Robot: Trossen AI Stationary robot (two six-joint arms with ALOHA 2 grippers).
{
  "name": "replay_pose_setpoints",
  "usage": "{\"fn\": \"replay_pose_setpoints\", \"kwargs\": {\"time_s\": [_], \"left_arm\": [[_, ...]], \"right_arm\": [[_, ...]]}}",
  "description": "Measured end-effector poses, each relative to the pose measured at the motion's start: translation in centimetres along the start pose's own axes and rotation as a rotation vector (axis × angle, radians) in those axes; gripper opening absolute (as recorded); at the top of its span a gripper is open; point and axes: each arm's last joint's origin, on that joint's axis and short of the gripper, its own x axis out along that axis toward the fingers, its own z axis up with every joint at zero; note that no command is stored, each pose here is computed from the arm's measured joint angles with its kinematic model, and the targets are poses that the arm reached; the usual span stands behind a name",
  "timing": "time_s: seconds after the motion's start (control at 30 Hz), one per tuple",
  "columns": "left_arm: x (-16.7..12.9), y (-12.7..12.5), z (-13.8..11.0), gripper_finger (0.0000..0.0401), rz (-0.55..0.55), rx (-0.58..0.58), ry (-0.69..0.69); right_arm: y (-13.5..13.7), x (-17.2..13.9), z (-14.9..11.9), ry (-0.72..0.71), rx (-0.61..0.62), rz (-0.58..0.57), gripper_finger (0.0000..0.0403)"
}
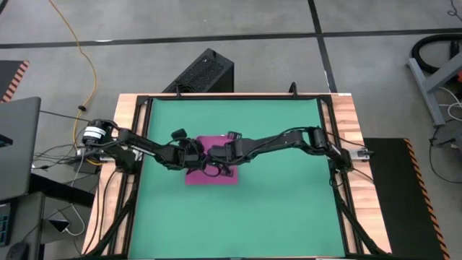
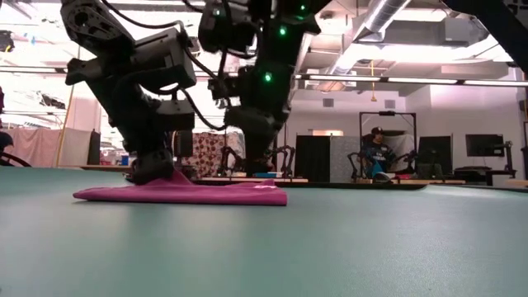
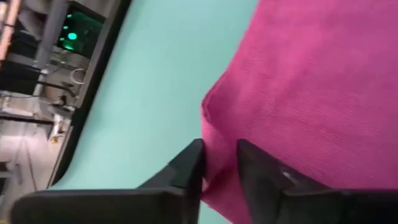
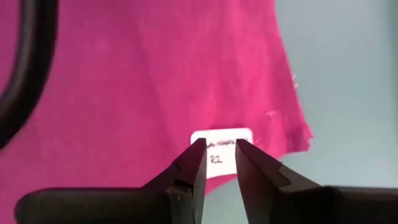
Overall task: Roll towel into tight, uniform cylinder
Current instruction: Roll the pink towel
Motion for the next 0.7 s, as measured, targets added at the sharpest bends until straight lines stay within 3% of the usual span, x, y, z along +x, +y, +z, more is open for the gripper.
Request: {"fn": "replay_pose_setpoints", "kwargs": {"time_s": [0.1, 0.3, 0.47, 0.6, 0.7], "left_arm": [[0.1, 0.0, 0.0, 0.0133, -0.016, 0.026, 0.006], [-0.1, 0.5, 0.2, 0.0198, 0.082, 0.115, -0.023], [-0.1, 1.0, 0.4, 0.0214, 0.079, 0.113, -0.024], [-0.6, 1.2, 0.6, 0.0215, 0.137, 0.114, -0.049], [-2.8, 1.5, 1.2, 0.0215, 0.07, 0.076, -0.135]], "right_arm": [[0.5, 0.2, -0.4, 0.006, -0.01, 0.001, 0.0107], [2.6, -1.1, -0.7, -0.056, -0.095, -0.054, 0.0107], [3.2, -1.5, -0.9, -0.064, -0.109, -0.045, 0.0107], [4.3, -2.2, -1.1, -0.084, -0.128, -0.033, 0.0107], [5.3, -4.0, -1.3, -0.116, -0.157, -0.014, 0.0107]]}}
